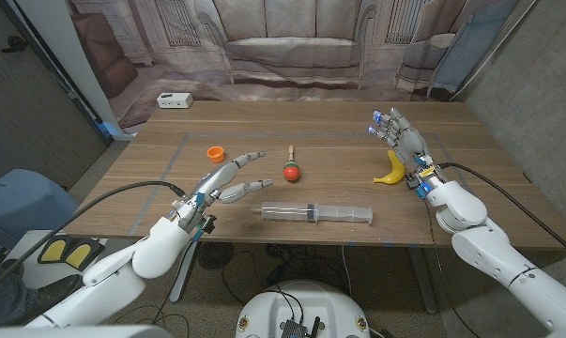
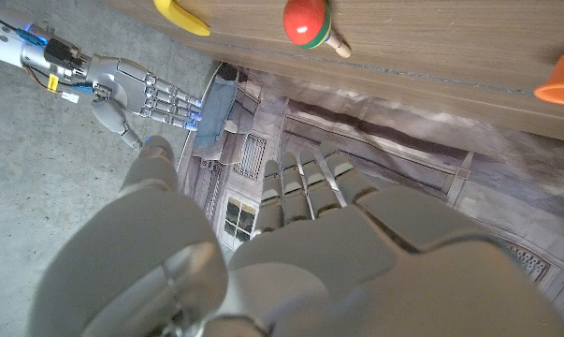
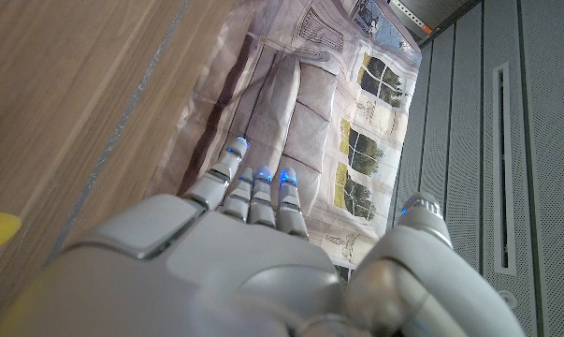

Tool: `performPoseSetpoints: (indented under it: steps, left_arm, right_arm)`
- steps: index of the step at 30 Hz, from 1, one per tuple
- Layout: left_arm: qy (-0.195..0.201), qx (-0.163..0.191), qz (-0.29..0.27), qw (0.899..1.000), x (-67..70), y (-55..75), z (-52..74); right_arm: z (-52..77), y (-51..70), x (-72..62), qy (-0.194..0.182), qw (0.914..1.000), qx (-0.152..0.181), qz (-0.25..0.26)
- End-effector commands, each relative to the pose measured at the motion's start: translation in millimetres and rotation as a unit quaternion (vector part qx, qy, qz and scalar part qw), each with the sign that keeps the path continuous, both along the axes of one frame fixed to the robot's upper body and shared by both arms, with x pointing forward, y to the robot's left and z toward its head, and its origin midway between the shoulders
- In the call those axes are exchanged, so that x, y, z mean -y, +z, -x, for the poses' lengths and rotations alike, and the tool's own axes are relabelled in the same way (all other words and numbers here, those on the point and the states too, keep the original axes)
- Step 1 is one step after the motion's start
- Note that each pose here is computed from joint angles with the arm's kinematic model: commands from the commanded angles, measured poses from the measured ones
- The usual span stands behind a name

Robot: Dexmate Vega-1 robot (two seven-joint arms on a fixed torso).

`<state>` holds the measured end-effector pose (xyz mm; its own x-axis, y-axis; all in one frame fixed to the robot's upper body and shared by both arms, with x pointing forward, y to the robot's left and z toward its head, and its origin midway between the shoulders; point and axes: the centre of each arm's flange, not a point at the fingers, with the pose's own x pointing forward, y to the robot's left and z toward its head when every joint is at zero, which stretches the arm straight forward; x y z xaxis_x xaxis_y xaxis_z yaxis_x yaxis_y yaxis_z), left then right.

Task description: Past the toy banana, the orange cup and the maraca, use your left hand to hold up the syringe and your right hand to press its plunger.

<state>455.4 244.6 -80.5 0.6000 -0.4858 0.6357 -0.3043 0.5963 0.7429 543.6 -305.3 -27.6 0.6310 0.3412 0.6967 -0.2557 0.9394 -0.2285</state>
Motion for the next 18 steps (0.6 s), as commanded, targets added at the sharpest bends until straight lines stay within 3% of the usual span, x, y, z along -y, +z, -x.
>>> performPoseSetpoints:
  steps: [1,9,18]
  left_arm:
    - [0.024,0.018,-0.038,0.999,14.1,-0.2,13.9]
    - [0.055,0.041,-0.102,0.992,18.9,11.7,15.5]
    - [0.107,0.086,-0.179,0.974,28.4,22.1,23.3]
  right_arm:
    - [5.3,-3.6,7.4,0.006,1.0,0.004,0.0]
    - [10.3,-10.4,14.8,0.0,1.0,0.001,-0.006]
    - [14.7,-13.4,22.8,-0.005,1.0,0.002,-0.007]
